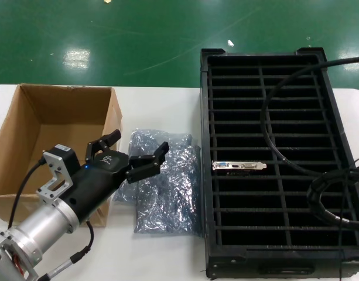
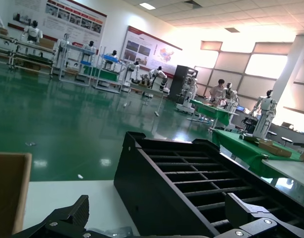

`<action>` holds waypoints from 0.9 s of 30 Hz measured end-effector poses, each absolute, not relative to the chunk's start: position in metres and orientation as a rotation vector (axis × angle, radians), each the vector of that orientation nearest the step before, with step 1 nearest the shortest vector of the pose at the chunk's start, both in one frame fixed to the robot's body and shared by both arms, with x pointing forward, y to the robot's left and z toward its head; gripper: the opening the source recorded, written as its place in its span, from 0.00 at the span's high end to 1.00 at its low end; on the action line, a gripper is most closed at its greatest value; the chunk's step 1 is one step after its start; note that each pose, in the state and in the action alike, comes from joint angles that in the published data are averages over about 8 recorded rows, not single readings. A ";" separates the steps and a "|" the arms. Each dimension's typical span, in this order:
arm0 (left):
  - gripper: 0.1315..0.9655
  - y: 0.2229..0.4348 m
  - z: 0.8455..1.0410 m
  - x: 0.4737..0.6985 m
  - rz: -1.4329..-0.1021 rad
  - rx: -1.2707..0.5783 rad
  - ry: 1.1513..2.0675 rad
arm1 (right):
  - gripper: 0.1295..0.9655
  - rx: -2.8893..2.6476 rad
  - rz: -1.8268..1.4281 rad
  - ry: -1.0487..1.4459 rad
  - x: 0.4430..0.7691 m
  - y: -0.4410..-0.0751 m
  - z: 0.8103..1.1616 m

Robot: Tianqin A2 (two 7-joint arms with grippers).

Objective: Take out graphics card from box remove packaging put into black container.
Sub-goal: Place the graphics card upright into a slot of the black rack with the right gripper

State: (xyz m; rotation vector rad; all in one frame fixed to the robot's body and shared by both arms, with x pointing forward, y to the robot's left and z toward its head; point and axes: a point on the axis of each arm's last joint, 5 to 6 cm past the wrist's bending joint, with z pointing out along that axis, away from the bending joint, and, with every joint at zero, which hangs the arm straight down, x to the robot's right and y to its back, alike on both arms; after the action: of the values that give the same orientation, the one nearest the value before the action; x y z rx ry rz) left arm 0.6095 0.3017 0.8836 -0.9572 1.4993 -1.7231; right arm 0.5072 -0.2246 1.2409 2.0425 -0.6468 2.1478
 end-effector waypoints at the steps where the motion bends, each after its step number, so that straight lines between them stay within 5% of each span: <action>1: 0.00 0.302 0.882 0.610 -1.725 -0.960 1.499 | 0.93 2.046 2.145 -0.653 0.507 -0.226 1.240; 27: 0.00 0.269 0.867 0.601 -1.892 -0.746 1.563 | 0.93 2.127 2.237 -0.960 0.514 -0.212 1.221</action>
State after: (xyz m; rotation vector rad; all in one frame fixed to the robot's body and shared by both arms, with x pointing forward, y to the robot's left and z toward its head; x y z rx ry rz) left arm 0.6014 0.2686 0.8675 -0.7460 1.5631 -1.8918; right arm 0.5144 -0.2123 1.2212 2.1269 -0.9596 2.2368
